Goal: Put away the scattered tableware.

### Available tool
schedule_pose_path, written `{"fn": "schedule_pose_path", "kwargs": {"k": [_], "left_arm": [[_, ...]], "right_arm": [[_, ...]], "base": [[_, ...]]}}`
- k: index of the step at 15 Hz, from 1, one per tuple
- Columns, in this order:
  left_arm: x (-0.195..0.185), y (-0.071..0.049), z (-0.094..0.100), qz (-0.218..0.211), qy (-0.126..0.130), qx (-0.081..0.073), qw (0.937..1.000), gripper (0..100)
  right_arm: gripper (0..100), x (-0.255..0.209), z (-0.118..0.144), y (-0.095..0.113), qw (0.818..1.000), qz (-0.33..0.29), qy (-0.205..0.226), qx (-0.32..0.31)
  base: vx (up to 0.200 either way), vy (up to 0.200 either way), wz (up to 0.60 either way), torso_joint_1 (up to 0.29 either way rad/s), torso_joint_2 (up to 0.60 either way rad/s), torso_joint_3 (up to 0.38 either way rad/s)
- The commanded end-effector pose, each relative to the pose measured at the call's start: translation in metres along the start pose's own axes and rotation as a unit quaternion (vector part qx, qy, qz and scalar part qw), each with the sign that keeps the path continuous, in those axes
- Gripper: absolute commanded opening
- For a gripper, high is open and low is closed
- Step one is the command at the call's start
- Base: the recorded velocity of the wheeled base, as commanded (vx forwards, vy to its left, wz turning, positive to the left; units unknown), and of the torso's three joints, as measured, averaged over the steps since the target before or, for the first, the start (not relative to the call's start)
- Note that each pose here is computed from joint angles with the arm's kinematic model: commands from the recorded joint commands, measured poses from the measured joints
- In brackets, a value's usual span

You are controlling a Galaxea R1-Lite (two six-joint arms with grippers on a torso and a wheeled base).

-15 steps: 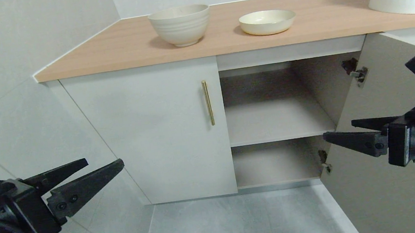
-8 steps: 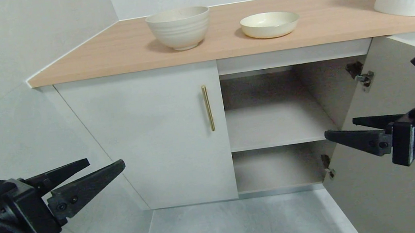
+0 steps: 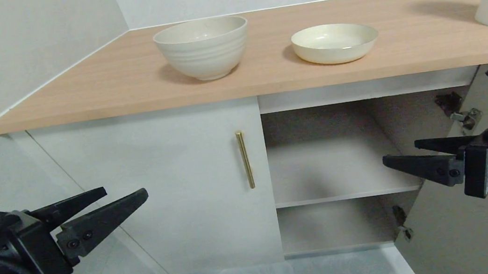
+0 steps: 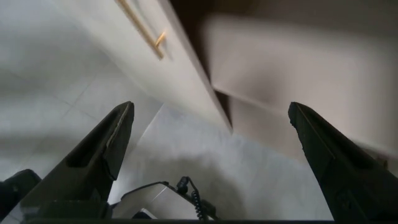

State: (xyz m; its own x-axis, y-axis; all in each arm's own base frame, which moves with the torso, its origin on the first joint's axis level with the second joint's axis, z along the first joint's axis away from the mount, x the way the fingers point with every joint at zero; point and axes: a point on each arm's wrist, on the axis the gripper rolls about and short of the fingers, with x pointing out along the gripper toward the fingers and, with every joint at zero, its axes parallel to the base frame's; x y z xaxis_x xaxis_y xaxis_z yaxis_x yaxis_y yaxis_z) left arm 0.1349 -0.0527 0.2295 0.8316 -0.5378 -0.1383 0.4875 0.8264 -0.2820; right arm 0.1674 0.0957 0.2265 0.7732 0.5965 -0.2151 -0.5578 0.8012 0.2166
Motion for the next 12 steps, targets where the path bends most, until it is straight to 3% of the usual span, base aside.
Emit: {"fn": "schedule_pose_path", "kwargs": {"k": [1,2,3,9,12], "left_arm": [[0.000,0.000,0.000,-0.002,0.001,-0.005,1.0000,100],[0.000,-0.001,0.001,-0.008,-0.002,-0.022,0.9997,100],[0.000,-0.001,0.003,-0.009,-0.005,-0.029,0.9995,100],[0.000,-0.001,0.004,-0.010,-0.006,-0.030,0.9995,100],[0.000,-0.001,0.004,-0.010,-0.006,-0.031,0.9995,100]], "right_arm": [[100,-0.005,-0.006,0.003,1.000,0.015,0.005,-0.003],[100,-0.008,-0.016,0.003,0.999,0.040,0.014,-0.013],[100,-0.007,-0.018,0.002,0.998,0.044,0.010,-0.033],[100,-0.006,-0.028,0.000,0.996,0.047,-0.012,-0.077],[100,-0.006,-0.039,-0.003,0.990,0.045,0.004,-0.133]], "base": [[0.000,0.000,0.00,0.000,0.00,0.000],[0.000,0.000,0.00,0.000,0.00,0.000],[0.000,0.000,0.00,0.000,0.00,0.000],[0.000,0.000,0.00,0.000,0.00,0.000],[0.000,0.000,0.00,-0.308,0.02,-0.294]]}}
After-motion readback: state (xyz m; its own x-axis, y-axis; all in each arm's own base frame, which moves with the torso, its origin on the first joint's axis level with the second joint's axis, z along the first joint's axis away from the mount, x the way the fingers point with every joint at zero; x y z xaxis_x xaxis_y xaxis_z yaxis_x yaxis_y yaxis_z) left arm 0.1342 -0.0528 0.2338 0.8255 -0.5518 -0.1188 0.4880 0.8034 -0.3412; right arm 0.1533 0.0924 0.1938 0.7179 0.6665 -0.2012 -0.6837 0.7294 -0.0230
